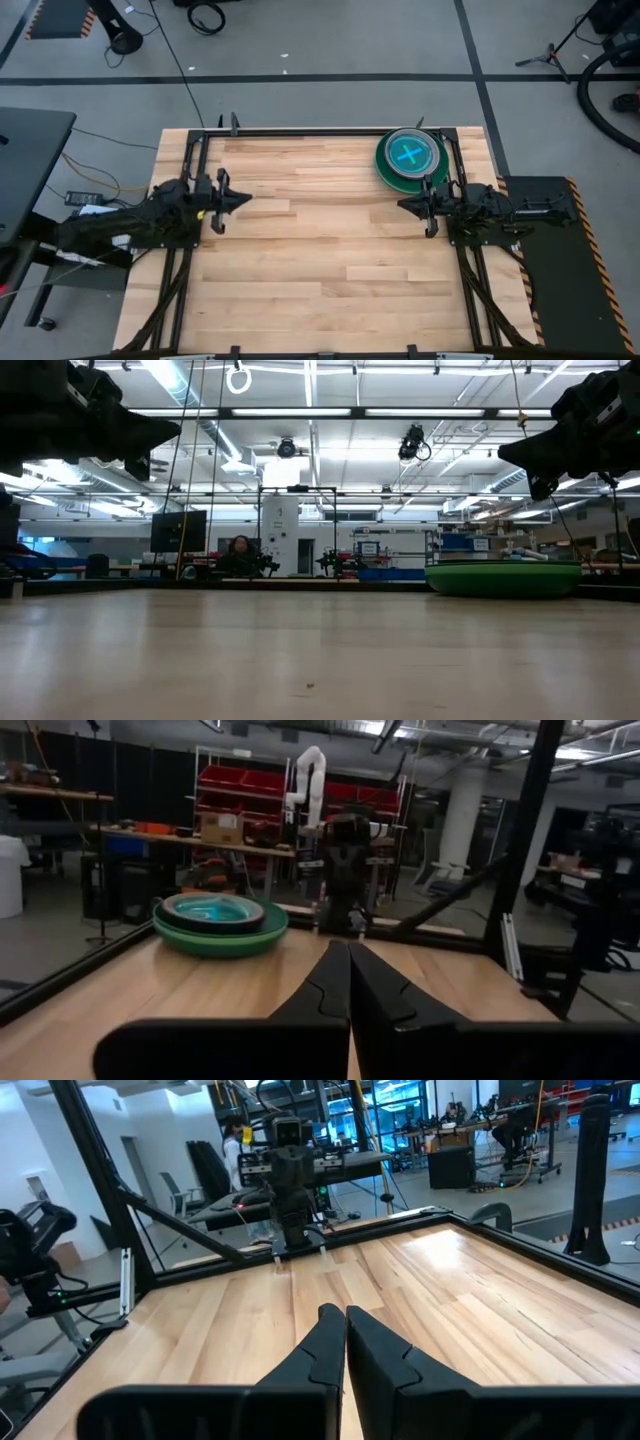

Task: Stack plastic plates
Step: Return to Home Position

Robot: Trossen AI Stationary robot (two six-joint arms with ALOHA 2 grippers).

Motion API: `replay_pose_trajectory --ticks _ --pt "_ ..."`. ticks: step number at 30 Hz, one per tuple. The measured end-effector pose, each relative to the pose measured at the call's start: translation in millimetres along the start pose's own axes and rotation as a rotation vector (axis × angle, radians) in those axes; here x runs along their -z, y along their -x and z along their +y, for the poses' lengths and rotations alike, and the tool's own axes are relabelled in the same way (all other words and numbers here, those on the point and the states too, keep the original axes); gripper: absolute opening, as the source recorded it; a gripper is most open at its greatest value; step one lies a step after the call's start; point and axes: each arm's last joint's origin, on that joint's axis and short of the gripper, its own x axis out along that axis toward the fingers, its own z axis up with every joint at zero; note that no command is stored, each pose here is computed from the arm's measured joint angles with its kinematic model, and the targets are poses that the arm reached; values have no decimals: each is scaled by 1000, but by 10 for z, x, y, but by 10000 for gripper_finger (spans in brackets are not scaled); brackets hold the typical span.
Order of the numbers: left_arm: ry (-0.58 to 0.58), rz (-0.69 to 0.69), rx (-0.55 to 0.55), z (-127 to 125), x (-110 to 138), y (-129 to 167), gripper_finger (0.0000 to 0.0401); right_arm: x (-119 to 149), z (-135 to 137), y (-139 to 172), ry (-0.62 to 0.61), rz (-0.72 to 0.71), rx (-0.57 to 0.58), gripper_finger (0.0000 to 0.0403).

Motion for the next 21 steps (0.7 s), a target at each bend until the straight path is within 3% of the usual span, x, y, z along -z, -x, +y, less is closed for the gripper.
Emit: replay_pose_trajectory --ticks 4,10,17,21 --pt "-4 4 -5 -66 16 -10 1 0 0 0 0 0 0 25" --pt "-4 86 -100 -88 111 3 1 0 0 0 0 0 0 25" --pt "-29 4 45 -243 38 94 1 0 0 0 0 0 0 25" --pt "-47 23 71 -282 62 129 6 0 0 0 0 0 0 25"
